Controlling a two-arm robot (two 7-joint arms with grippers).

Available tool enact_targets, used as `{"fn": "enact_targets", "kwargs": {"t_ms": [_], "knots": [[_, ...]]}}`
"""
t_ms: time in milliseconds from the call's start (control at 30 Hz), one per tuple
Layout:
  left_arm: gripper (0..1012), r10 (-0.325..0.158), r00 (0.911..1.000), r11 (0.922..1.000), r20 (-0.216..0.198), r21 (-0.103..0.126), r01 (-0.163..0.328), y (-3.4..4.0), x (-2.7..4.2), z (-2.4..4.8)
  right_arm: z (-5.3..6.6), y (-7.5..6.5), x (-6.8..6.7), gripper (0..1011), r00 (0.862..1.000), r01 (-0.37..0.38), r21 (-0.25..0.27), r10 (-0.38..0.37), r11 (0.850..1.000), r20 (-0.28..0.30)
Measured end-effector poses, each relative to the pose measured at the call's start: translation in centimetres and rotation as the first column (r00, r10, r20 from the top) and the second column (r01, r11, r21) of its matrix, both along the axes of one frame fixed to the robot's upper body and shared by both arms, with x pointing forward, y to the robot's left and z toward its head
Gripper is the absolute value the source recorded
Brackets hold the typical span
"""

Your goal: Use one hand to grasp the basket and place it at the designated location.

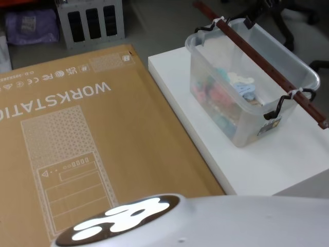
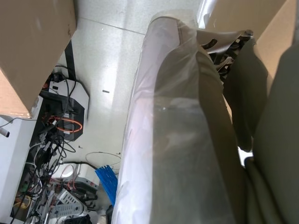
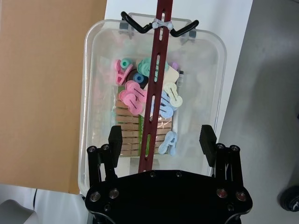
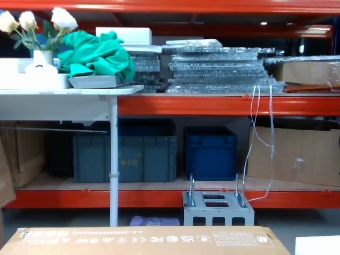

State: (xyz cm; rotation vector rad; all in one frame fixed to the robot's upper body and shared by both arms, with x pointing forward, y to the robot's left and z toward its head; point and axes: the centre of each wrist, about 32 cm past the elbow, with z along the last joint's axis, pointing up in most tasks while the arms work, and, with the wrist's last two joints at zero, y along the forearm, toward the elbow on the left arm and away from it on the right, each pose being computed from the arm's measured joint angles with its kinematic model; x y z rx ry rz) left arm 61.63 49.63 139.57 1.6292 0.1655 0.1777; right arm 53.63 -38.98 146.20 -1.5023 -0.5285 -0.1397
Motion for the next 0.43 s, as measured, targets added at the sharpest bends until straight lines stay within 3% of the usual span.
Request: {"fn": "enact_targets", "kwargs": {"t_ms": [433], "knots": [[0, 0.0, 1.0, 1.0, 0.0, 0.0, 0.0, 0.0, 0.0, 0.0, -0.07, 0.04, 0.1, 1001, 1.0, -0.005, 0.0, 0.005, 1.0, -0.002]]}}
